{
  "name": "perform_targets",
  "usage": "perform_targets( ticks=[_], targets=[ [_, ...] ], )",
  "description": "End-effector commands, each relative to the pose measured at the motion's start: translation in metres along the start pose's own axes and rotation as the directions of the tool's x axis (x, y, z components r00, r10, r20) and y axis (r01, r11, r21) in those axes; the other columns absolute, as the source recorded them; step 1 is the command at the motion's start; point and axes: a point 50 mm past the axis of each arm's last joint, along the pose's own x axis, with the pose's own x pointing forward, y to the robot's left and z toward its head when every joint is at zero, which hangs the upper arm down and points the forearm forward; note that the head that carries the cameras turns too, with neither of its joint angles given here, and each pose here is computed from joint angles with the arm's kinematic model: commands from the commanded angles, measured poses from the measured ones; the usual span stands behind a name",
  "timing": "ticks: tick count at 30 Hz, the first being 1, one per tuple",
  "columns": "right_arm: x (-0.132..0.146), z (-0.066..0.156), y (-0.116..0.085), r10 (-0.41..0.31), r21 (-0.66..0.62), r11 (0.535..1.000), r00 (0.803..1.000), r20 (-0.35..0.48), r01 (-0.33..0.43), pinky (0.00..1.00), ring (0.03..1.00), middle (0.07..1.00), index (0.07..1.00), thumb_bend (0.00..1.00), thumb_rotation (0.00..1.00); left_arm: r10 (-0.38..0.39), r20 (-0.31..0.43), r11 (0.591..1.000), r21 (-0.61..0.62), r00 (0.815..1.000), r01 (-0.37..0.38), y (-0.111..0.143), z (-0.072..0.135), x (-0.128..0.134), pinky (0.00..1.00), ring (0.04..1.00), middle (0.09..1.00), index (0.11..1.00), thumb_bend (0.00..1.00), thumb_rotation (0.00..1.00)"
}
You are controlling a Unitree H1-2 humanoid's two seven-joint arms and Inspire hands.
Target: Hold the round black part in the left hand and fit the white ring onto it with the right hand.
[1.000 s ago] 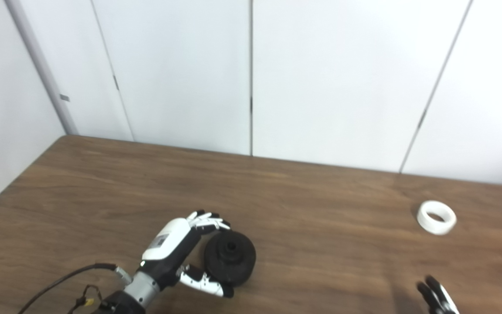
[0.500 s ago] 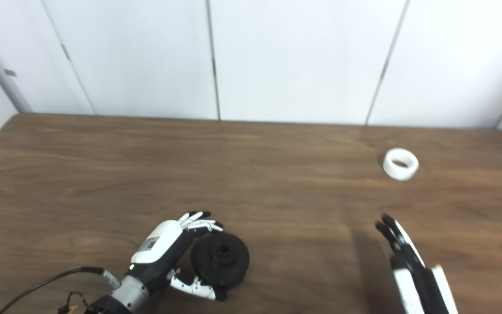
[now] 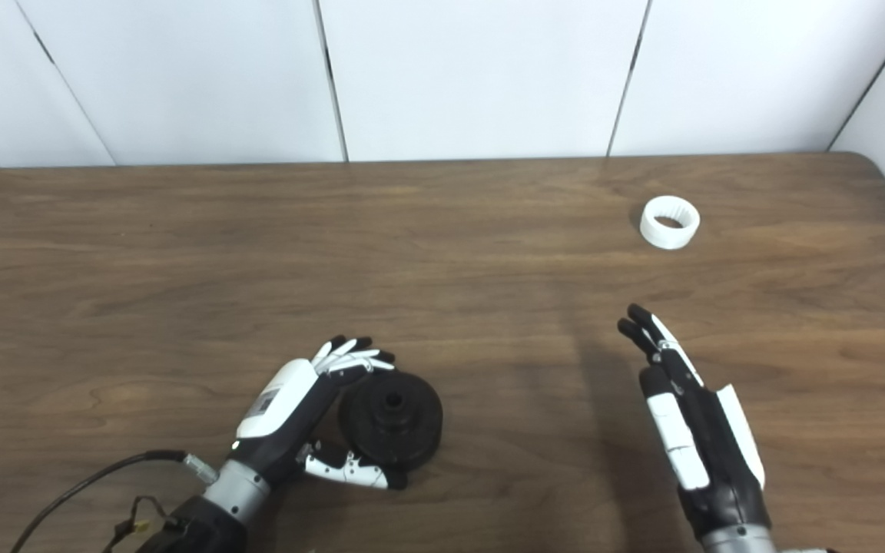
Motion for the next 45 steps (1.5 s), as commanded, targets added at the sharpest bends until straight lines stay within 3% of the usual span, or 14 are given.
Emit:
perform_targets(
  ticks=[1, 17, 22, 24, 26, 28, 32, 36, 40, 42, 45],
  targets=[
    [0.003, 0.016, 0.002, -0.021, 0.017, 1.0, 0.997, 0.072, 0.02, 1.0, 0.957, 0.902, 0.921, 0.65, 0.99, -0.017, -0.015, 1.0, 0.008, 1.0, 0.017, -0.006, -0.002, 0.001, 1.0, 0.924, 0.835, 0.486, 0.52, 0.07],
    [0.007, 0.021, 0.005, -0.038, 0.038, 0.999, 0.996, 0.084, 0.035, 1.0, 0.942, 0.903, 0.916, 0.64, 0.97, -0.022, -0.055, 0.997, 0.075, 0.998, 0.026, -0.009, -0.014, -0.002, 1.0, 0.927, 0.843, 0.486, 0.52, 0.06],
    [0.013, 0.04, -0.004, -0.063, 0.035, 0.998, 0.991, 0.121, 0.059, 1.0, 0.962, 0.906, 0.924, 0.63, 0.95, -0.019, -0.06, 0.997, 0.078, 0.998, 0.023, -0.007, -0.018, -0.002, 1.0, 0.922, 0.838, 0.486, 0.52, 0.07],
    [0.019, 0.05, -0.01, -0.067, 0.006, 0.998, 0.989, 0.134, 0.067, 1.0, 0.968, 0.917, 0.927, 0.61, 0.89, -0.022, -0.058, 0.996, 0.081, 0.998, 0.027, -0.005, -0.02, -0.001, 1.0, 0.923, 0.838, 0.486, 0.52, 0.07],
    [0.026, 0.057, -0.014, -0.072, -0.015, 0.997, 0.987, 0.145, 0.075, 0.99, 0.958, 0.92, 0.925, 0.61, 0.74, -0.025, -0.056, 0.996, 0.086, 0.998, 0.029, -0.003, -0.022, -0.001, 1.0, 0.927, 0.84, 0.486, 0.52, 0.07],
    [0.038, 0.066, -0.021, -0.082, -0.096, 0.991, 0.985, 0.154, 0.098, 0.99, 0.959, 0.923, 0.926, 0.68, 0.59, -0.027, -0.055, 0.996, 0.086, 0.998, 0.031, -0.001, -0.023, -0.001, 1.0, 0.928, 0.842, 0.486, 0.52, 0.07],
    [0.056, 0.078, -0.031, -0.088, -0.187, 0.975, 0.981, 0.173, 0.12, 1.0, 0.97, 0.92, 0.917, 0.79, 0.45, -0.022, -0.058, 0.997, 0.073, 0.998, 0.026, 0.0, -0.025, -0.001, 1.0, 0.929, 0.837, 0.486, 0.52, 0.07],
    [0.074, 0.085, -0.043, -0.063, -0.299, 0.947, 0.981, 0.184, 0.117, 0.99, 0.963, 0.935, 0.923, 0.83, 0.43, -0.021, -0.063, 0.998, 0.06, 0.998, 0.025, 0.002, -0.026, -0.002, 1.0, 0.933, 0.833, 0.486, 0.52, 0.06],
    [0.101, 0.088, -0.061, -0.032, -0.41, 0.908, 0.99, 0.137, 0.087, 0.99, 0.98, 0.958, 0.924, 0.82, 0.35, -0.021, -0.063, 0.999, 0.044, 0.998, 0.024, 0.002, -0.027, -0.003, 1.0, 0.938, 0.832, 0.486, 0.52, 0.06],
    [0.111, 0.089, -0.068, -0.029, -0.455, 0.887, 0.994, 0.109, 0.076, 0.88, 0.924, 0.935, 0.914, 0.82, 0.32, -0.021, -0.063, 0.999, 0.039, 0.998, 0.023, 0.002, -0.028, -0.003, 1.0, 0.941, 0.832, 0.486, 0.52, 0.06],
    [0.131, 0.09, -0.075, -0.019, -0.551, 0.833, 0.998, 0.06, 0.049, 0.81, 0.881, 0.911, 0.905, 0.82, 0.31, -0.024, -0.063, 0.999, 0.033, 0.998, 0.026, 0.004, -0.029, -0.005, 1.0, 0.943, 0.833, 0.487, 0.52, 0.06]
  ],
)
